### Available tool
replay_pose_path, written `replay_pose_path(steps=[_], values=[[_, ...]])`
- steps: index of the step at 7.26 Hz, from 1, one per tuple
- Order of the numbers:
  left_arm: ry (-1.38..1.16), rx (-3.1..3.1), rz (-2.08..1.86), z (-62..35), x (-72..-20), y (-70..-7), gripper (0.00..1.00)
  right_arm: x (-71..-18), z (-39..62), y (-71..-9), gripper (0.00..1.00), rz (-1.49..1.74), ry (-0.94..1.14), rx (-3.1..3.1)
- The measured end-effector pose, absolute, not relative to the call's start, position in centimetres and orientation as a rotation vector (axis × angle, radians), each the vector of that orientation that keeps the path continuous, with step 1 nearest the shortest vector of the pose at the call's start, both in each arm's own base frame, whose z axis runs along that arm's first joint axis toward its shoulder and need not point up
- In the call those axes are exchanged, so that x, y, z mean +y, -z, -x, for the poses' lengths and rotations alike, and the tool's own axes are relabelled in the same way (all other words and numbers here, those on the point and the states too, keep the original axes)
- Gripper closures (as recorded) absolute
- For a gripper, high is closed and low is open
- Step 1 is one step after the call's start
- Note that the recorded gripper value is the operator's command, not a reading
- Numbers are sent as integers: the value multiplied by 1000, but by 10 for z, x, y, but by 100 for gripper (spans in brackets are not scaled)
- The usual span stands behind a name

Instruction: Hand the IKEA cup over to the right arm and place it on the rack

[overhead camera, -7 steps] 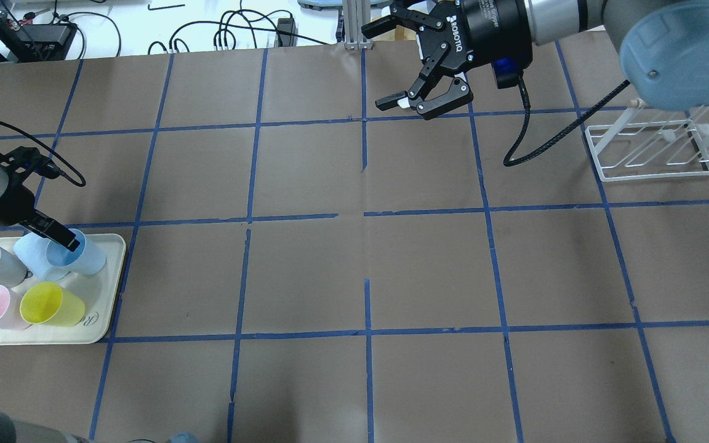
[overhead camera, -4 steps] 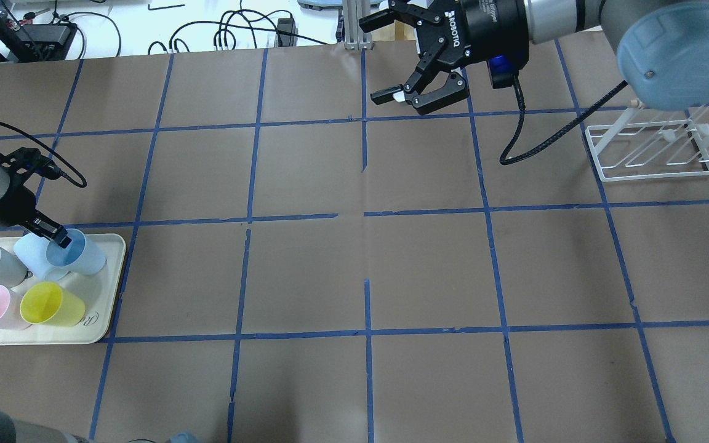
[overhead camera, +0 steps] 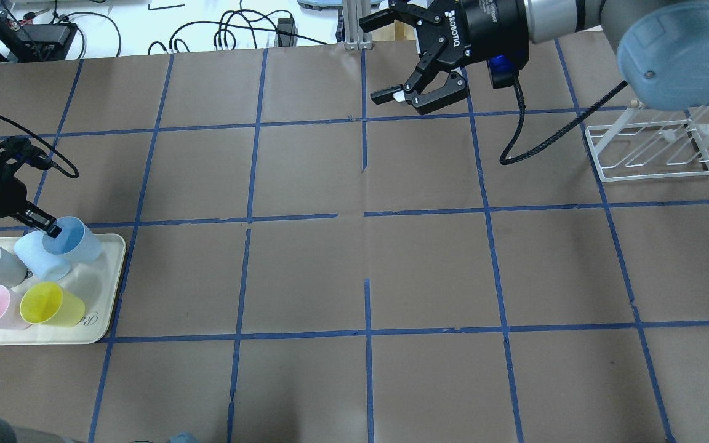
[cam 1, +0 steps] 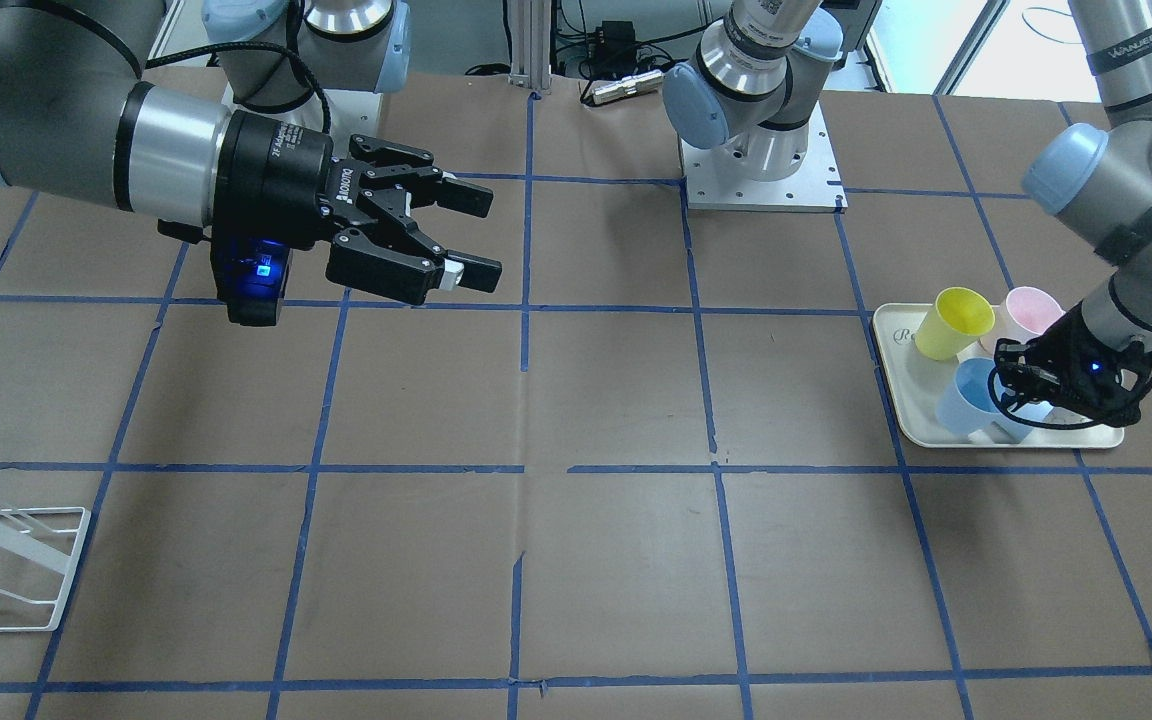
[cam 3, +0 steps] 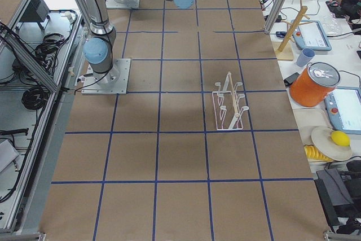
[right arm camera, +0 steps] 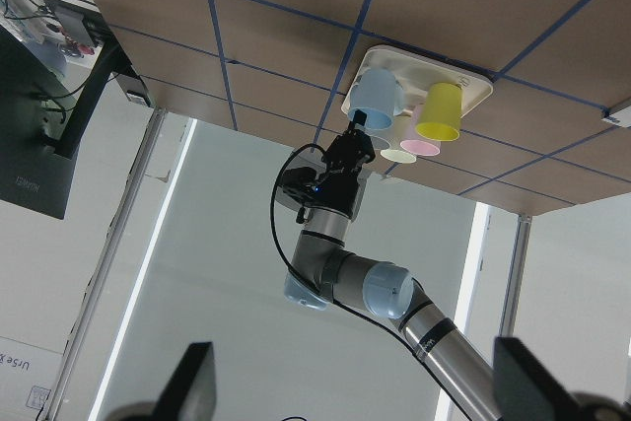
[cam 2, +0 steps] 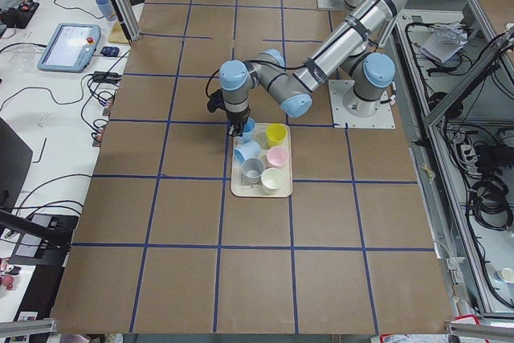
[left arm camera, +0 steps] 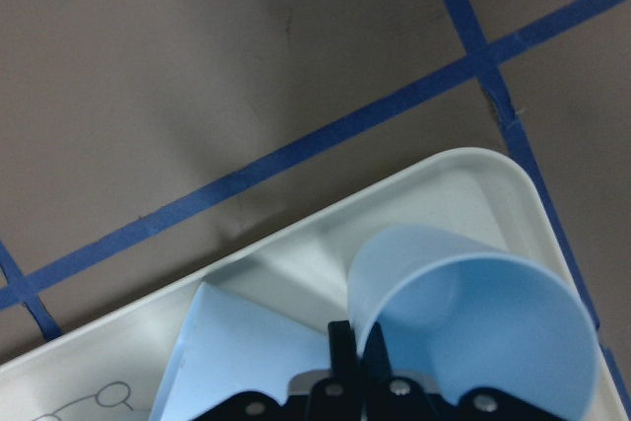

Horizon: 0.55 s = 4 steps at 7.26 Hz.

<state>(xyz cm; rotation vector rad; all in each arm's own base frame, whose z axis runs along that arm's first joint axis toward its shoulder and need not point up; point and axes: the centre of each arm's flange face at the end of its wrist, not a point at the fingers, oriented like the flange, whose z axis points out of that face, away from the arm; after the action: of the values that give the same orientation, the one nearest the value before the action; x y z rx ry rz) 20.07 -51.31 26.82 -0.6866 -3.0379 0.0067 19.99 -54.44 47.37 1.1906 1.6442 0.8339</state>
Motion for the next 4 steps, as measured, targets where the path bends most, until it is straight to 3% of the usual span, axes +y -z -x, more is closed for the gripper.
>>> replay_pose_path(steps=[4], values=[[-354,-2436,143,-132,-536,-333,100,-546,-197,-473,0,-1206,-839,1636]])
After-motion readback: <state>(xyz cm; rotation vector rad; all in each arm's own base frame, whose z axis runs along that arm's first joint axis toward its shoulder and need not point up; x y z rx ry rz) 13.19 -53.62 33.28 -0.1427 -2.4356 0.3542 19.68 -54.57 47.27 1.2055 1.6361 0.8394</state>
